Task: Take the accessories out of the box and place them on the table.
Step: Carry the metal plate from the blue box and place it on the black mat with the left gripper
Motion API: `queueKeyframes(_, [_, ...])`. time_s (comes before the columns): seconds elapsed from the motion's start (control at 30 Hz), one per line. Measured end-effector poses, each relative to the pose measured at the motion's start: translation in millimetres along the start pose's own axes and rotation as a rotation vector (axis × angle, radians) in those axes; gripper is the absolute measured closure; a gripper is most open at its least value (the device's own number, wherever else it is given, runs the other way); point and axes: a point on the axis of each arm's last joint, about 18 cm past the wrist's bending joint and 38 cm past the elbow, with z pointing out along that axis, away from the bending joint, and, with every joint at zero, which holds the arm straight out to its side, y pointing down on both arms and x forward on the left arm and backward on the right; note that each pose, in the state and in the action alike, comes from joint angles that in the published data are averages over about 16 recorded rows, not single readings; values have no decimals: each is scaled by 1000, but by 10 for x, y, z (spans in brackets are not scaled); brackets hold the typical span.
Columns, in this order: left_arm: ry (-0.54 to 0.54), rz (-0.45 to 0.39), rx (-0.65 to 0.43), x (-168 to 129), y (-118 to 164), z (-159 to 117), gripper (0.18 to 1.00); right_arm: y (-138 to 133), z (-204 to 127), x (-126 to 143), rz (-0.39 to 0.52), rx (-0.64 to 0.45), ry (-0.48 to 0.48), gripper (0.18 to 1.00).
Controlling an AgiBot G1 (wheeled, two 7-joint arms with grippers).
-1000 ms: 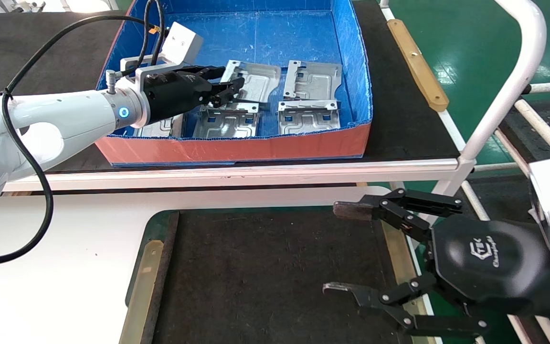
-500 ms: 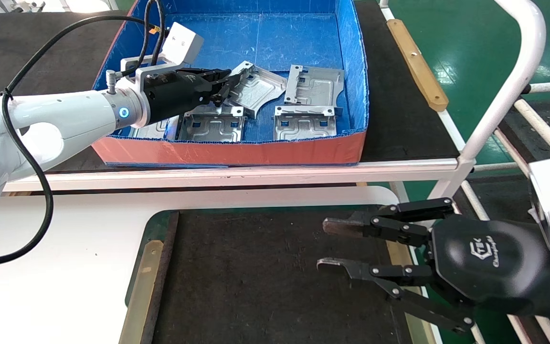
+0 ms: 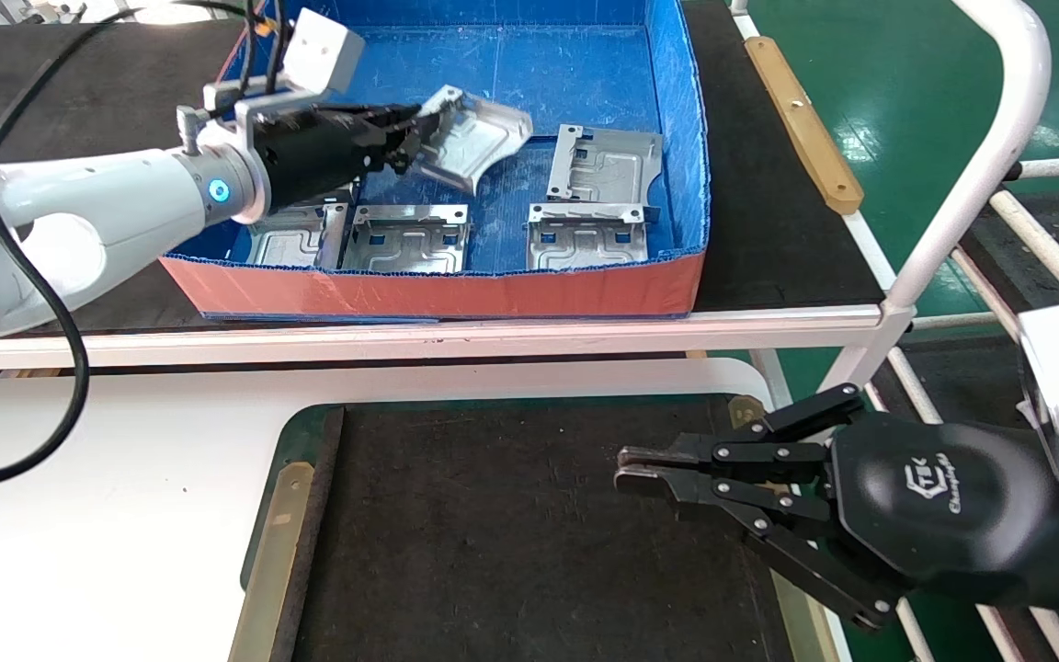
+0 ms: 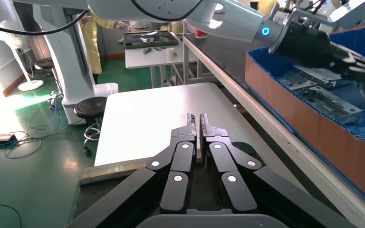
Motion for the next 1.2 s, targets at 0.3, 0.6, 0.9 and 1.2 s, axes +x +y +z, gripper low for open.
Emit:
queueKeyframes(0.3, [78,5,100,-72,-252,-217,908,0,0,0,0,0,0,976])
queueKeyframes(0.6, [230,74,209,-88,-364,-658,908,0,0,0,0,0,0,988])
queueKeyframes(0.9, [379,137,251,-45,-186,-1148,909,0,0,0,0,0,0,988])
queueKeyframes(1.2, [485,146,246,19,77,-1546,909,0,0,0,0,0,0,988])
